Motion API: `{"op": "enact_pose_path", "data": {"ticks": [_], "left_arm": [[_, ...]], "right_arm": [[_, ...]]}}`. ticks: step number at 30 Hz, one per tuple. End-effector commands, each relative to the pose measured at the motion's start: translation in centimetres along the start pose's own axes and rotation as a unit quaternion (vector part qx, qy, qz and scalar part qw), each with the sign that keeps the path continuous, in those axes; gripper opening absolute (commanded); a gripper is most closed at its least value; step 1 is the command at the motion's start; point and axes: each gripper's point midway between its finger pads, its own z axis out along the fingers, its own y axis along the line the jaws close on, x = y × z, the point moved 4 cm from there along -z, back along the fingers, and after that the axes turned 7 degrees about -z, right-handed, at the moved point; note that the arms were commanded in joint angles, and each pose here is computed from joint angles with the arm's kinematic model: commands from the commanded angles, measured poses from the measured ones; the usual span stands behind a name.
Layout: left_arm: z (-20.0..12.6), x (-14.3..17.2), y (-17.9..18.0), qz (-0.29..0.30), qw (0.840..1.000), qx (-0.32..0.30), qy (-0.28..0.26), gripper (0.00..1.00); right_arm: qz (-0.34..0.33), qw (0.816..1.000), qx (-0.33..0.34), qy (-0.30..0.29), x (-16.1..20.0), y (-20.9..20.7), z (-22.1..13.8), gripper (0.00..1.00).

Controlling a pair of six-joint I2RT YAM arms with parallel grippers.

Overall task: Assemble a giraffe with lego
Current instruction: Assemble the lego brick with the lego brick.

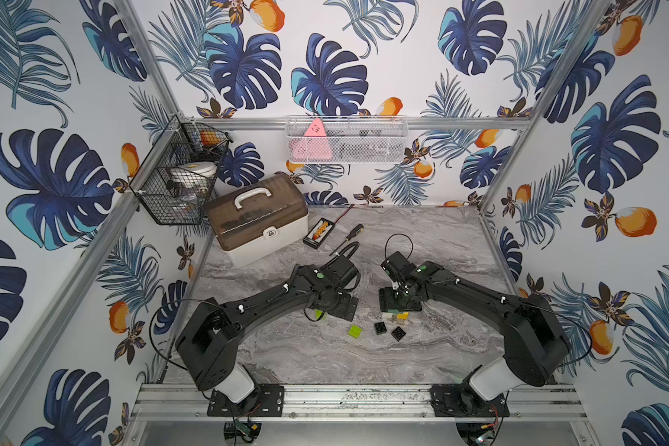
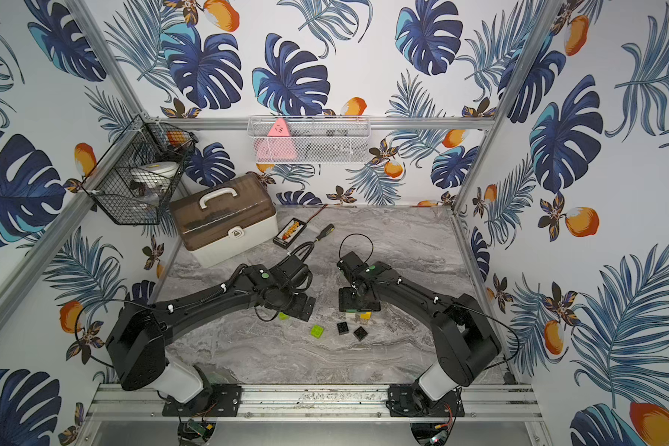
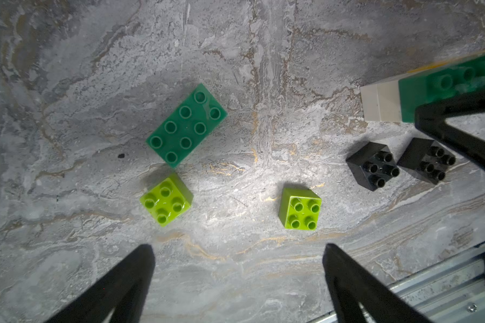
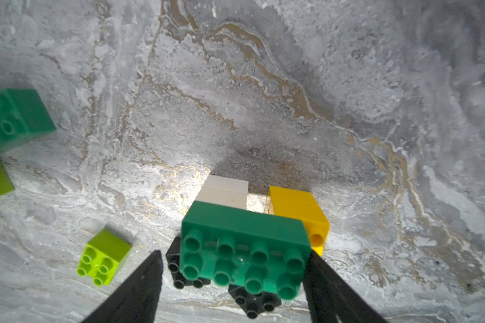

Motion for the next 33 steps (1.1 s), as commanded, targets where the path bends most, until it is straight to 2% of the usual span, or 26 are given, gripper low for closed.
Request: {"op": "enact_pose_path", "data": {"ticks": [1, 13, 17, 33], "left_arm": [[0.0, -0.3, -0.3, 0.004, 1.0, 0.005, -0.002, 0.99], [-0.2, -0.3, -0.5, 0.005, 1.0, 0.009, 0.001, 0.99], [-0.1, -0.1, -0.7, 0.004, 1.0, 0.017, 0.009, 0.99], [0.6, 0.0, -0.6, -0.001, 1.0, 0.011, 0.019, 0.99]], "right_arm": [[0.007, 1.0, 0.002, 0.007, 0.3, -0.3, -0.5, 0.8], [0.045, 0.999, -0.006, -0.023, 0.8, -2.5, -3.5, 0.8], [0.067, 0.998, -0.007, -0.015, 0.9, -3.9, -2.8, 0.8], [0.068, 0.998, -0.005, 0.0, 0.6, -4.9, -0.8, 0.8]]}}
